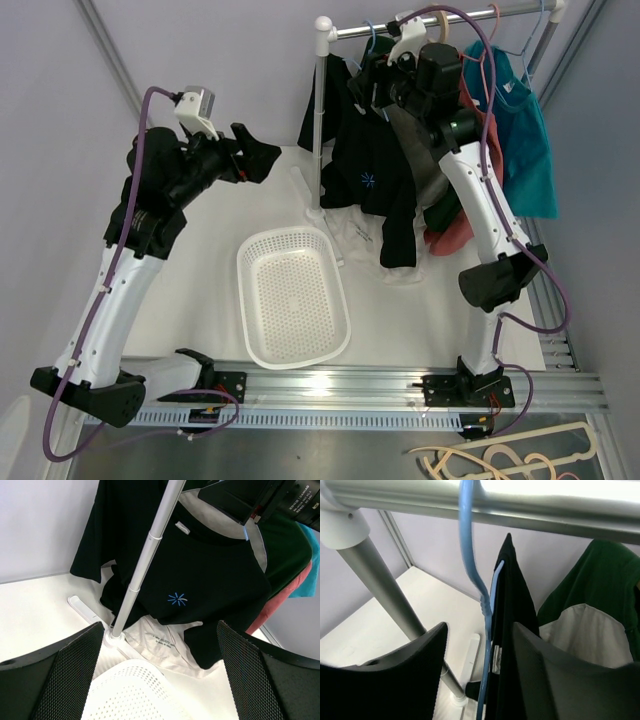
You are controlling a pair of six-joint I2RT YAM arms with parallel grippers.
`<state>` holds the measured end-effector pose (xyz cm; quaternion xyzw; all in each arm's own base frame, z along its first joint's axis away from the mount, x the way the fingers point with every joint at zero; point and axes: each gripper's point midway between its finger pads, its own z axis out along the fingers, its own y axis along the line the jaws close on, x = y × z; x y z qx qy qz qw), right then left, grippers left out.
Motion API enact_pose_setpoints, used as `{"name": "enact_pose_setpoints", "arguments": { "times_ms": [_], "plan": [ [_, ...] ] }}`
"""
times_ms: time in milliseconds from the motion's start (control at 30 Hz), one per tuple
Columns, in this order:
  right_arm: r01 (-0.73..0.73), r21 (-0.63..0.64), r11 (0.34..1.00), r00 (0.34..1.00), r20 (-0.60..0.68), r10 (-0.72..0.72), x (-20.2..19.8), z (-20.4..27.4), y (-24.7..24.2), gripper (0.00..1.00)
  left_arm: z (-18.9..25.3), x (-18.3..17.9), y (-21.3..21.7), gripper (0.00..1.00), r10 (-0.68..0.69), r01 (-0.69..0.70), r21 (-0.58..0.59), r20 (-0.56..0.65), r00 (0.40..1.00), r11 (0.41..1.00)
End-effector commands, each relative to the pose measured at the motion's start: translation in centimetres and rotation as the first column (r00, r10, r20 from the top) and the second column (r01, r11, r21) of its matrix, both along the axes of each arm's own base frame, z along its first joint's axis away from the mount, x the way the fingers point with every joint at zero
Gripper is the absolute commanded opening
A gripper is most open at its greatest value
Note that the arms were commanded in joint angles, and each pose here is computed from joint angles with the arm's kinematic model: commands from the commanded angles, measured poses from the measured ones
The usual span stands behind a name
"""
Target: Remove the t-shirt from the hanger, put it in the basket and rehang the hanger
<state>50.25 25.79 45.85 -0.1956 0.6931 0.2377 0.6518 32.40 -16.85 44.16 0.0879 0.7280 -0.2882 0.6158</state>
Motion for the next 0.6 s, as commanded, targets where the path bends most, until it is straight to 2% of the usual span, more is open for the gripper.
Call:
{"name": "enact_pose_setpoints", "arguments": {
  "times_ms": [0, 33, 67, 200, 267, 333, 567],
  "plan": [
    [0.026, 0.032, 0.999, 0.994, 0.106, -0.03, -0.5, 3.8, -0.4, 0.58, 1.6, -0.6, -0.1, 1.0, -0.016, 0.016, -0.002, 0.07, 0.997, 1.0],
    [0.032, 0.033, 0.999, 0.994, 0.104, -0.036, -0.5, 3.8, -0.5, 0.39, 1.6, -0.6, -0.2, 1.0, -0.019, 0.019, -0.002, 0.07, 0.997, 1.0],
    [0.045, 0.033, 0.998, 0.994, 0.102, -0.048, -0.4, 3.8, -0.6, 0.35, 1.7, -0.7, -0.2, 1.0, -0.02, 0.02, -0.005, 0.072, 0.997, 1.0],
    [0.071, 0.007, 0.997, 0.991, 0.11, -0.071, 0.1, 3.4, -1.0, 0.33, 1.6, -0.7, -0.2, 0.99, -0.022, 0.022, -0.003, 0.071, 0.997, 1.0],
    [0.088, 0.005, 0.996, 0.991, 0.106, -0.088, 0.4, 3.1, -1.2, 0.12, 1.5, -0.7, -0.2, 0.99, -0.024, 0.024, 0.0, 0.071, 0.997, 1.0],
    [0.121, 0.008, 0.993, 0.988, 0.101, -0.121, 0.9, 2.9, -1.6, 0.0, 1.5, -0.7, -0.1, 0.99, -0.021, 0.021, 0.008, 0.073, 0.997, 1.0],
    [0.141, 0.051, 0.989, 0.976, 0.161, -0.148, 0.6, 5.3, -2.2, 0.0, 1.9, -1.1, 0.0, 1.0, -0.025, 0.024, 0.011, 0.09, 0.996, 1.0]
  ]
}}
